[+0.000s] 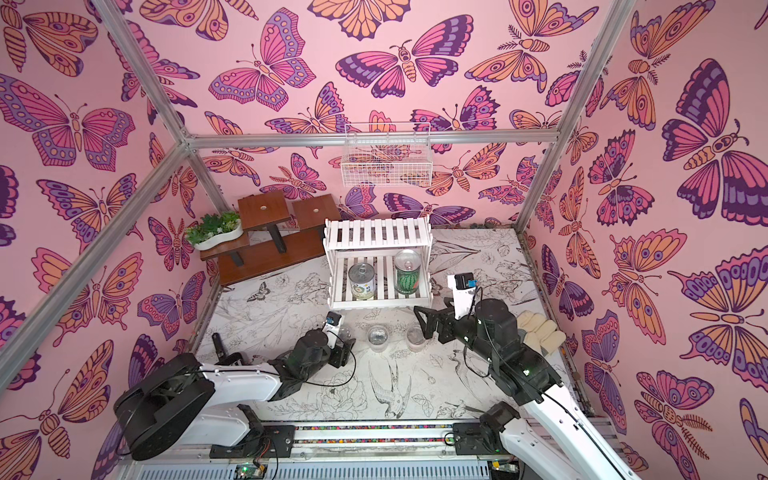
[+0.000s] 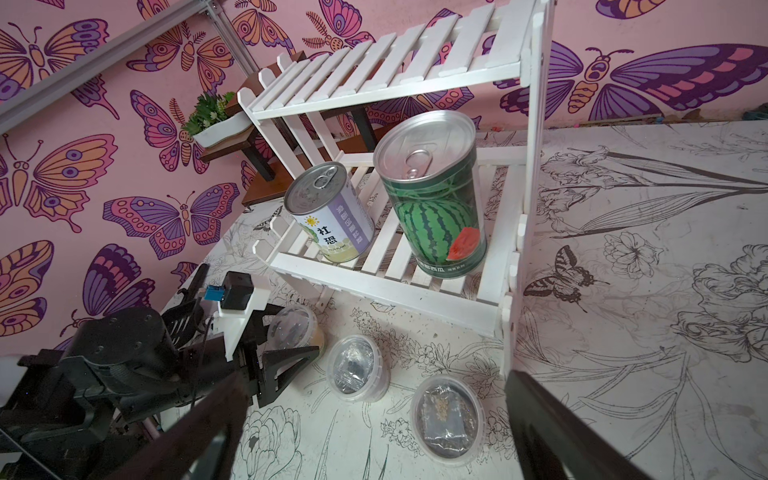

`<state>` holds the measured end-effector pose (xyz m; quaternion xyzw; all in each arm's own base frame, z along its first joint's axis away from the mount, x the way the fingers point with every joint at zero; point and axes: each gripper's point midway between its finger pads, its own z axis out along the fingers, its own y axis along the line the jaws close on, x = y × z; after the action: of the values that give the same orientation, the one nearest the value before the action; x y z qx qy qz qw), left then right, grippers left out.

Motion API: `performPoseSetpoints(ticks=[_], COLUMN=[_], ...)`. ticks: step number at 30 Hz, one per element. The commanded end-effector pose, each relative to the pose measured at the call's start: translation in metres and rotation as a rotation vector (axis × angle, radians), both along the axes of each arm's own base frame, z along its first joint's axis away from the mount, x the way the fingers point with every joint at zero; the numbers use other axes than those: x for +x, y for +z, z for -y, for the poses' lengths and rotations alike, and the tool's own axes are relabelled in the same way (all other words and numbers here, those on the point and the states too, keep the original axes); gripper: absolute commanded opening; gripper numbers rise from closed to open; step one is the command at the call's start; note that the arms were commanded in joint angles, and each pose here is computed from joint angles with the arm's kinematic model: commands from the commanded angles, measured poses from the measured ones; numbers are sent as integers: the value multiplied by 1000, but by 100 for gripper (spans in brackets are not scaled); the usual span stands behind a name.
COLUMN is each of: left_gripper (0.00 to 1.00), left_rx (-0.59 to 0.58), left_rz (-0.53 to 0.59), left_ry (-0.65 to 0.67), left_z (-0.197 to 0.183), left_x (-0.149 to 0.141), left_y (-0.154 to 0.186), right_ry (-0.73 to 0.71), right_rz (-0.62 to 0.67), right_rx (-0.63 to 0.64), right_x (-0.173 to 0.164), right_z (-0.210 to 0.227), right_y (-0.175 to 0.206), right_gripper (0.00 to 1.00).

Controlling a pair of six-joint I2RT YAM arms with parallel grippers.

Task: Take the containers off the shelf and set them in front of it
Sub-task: Place the container at the center of the board.

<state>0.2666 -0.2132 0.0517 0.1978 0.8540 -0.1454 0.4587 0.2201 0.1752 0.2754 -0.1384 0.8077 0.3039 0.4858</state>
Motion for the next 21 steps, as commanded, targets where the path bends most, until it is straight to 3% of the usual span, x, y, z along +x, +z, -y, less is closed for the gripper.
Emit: performPoseSetpoints(ticks=[1, 13, 21], left_gripper=[78, 99, 100], left_rx=[0, -21, -46], left_rz=[5, 27, 100], left_ry=[22, 34, 34], left_z=[-6, -10, -16], left_x=[1, -1, -3], left_y=[-3, 9, 45], right_ry=[-15, -20, -40], right_rz=[8, 0, 22], right_rx=[19, -31, -127], right_x=[3, 10, 35], right_z=[1, 0, -6], right_y=[4, -5, -16], right_gripper=[99, 99, 99])
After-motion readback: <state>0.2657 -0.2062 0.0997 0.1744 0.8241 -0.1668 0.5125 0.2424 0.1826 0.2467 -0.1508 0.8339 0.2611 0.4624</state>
